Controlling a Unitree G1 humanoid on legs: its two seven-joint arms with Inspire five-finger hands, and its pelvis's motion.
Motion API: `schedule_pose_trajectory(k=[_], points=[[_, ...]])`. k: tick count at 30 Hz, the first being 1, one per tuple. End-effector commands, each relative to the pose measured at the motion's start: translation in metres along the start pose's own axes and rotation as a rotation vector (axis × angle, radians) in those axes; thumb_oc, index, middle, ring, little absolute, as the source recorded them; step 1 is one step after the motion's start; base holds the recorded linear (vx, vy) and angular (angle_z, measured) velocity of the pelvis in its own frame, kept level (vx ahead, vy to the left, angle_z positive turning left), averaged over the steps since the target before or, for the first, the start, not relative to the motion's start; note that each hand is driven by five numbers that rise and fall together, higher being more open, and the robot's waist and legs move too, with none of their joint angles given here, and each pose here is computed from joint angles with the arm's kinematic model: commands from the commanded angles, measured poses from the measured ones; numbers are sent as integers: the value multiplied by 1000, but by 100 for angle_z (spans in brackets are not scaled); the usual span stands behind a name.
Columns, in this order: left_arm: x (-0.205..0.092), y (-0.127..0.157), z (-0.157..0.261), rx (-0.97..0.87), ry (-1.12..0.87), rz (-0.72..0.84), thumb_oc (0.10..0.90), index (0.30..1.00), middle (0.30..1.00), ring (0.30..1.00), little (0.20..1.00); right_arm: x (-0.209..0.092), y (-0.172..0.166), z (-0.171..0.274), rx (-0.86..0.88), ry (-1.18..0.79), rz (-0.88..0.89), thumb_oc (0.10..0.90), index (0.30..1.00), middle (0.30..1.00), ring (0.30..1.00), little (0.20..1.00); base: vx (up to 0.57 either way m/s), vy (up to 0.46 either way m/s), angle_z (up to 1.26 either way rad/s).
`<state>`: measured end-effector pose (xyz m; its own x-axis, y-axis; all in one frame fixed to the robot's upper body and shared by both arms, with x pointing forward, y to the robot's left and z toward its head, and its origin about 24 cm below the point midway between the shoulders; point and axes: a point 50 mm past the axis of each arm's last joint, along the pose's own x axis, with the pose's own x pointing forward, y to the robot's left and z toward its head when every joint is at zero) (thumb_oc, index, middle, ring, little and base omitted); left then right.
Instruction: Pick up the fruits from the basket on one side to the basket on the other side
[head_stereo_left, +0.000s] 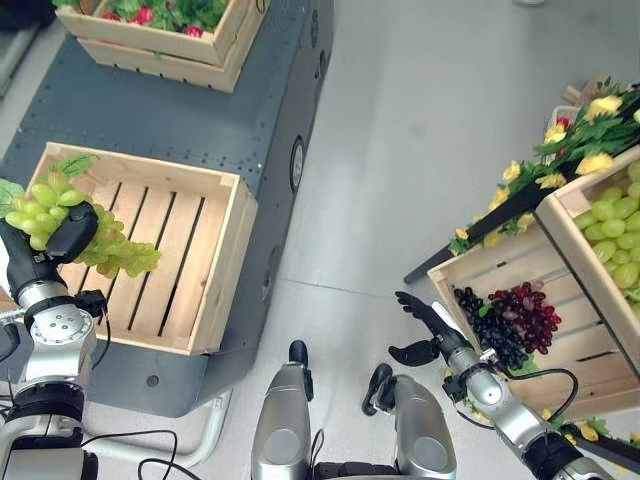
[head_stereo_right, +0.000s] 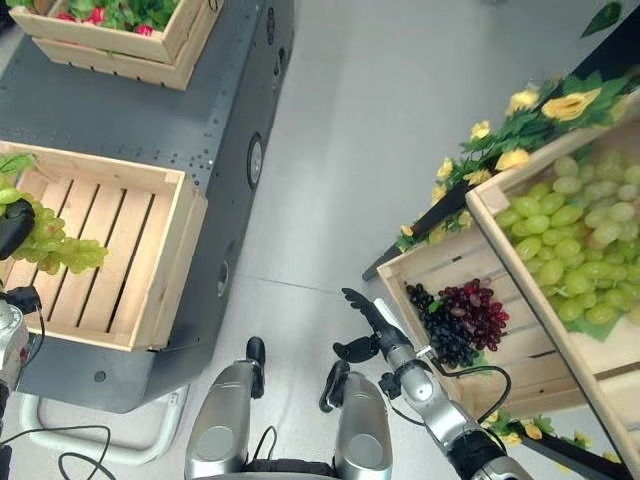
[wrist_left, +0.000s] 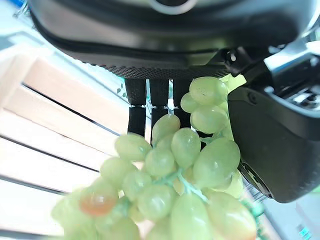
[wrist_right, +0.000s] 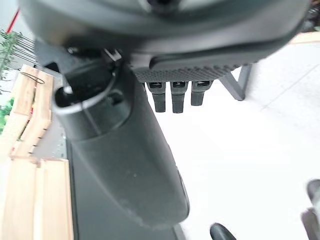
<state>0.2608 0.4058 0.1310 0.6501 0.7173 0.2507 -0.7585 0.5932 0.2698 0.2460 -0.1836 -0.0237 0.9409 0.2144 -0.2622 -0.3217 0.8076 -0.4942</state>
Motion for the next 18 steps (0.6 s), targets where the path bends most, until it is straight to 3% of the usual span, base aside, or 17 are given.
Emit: schedule_pose_trajectory(k=[1, 6, 18], points=[[11, 11, 55, -234, -262, 79, 400, 300, 300, 300, 300, 3, -25, 34, -3, -206, -121, 800, 900, 900, 900, 900, 106, -93, -2], [-6, -11, 84, -300, -422, -60, 400, 300, 300, 300, 300, 1, -33, 40, 38, -240, -118, 800, 900, 900, 900, 900, 109, -97, 6], [-17, -49, 119, -341, -506, -351, 400, 300, 300, 300, 300, 5, -42, 81, 97, -401, -8, 800, 900, 900, 900, 900, 29, -99, 2]])
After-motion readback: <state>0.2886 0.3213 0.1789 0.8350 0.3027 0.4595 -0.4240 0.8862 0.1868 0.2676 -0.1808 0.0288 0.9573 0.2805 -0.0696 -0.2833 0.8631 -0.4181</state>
